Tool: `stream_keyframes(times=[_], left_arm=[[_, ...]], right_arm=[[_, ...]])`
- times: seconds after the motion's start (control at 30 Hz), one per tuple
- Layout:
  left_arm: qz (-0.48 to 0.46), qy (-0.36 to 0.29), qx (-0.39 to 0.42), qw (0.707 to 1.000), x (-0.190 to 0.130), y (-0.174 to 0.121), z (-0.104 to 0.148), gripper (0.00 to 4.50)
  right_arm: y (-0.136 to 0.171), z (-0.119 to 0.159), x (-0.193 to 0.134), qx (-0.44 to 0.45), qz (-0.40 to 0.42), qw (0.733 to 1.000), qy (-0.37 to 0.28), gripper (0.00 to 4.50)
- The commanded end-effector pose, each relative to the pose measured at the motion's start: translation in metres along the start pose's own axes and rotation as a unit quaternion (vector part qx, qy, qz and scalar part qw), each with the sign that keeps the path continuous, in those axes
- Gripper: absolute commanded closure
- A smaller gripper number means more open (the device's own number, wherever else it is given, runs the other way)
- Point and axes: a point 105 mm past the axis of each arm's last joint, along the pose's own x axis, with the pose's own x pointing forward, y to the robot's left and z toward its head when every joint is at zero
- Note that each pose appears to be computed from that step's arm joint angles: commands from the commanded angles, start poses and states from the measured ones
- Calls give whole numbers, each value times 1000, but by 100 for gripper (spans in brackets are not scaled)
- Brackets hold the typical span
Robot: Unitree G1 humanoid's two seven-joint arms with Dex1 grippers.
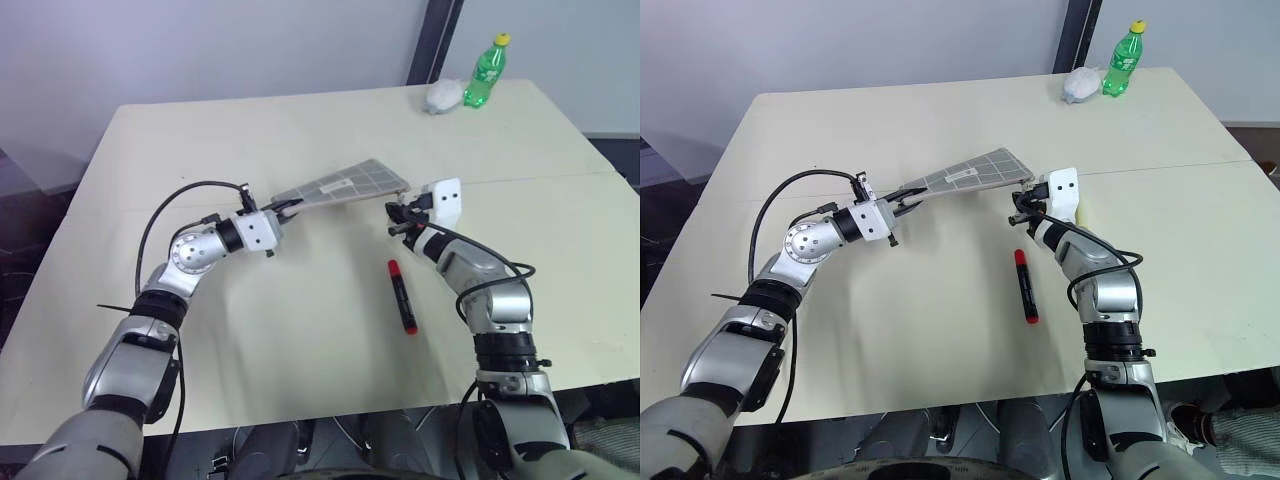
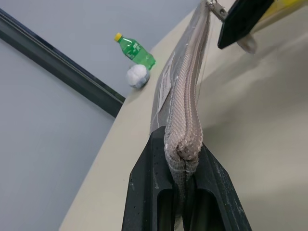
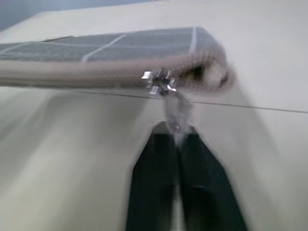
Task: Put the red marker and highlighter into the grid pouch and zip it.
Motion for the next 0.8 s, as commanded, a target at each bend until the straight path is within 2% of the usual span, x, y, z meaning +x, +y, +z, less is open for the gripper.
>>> stream_keyframes(times=[0.03,0.1,0.17,0.27,0.33,0.4,0.63,0.8], left_arm=[[8,0,25,1000,-2,8,2,450],[3,10,33,999,-2,5,-2,450],[-6,12,33,999,-1,0,-3,450],[-14,10,25,1000,1,-7,-2,450],[-15,11,21,1000,4,-11,-2,450],[-18,7,17,1000,10,-16,1,450],[-46,5,29,999,19,-35,6,450],[-39,14,32,999,20,-33,3,450]], right_arm=[[2,15,-3,-18,2,1000,-22,444],[1,15,-4,-42,-2,999,-11,444],[6,13,-4,-121,6,993,13,444],[25,4,-2,-251,48,965,52,444],[36,2,-1,-279,72,956,57,444],[54,-2,3,-335,107,934,62,444],[101,5,15,-366,180,912,27,444],[122,3,11,-420,246,873,13,444]])
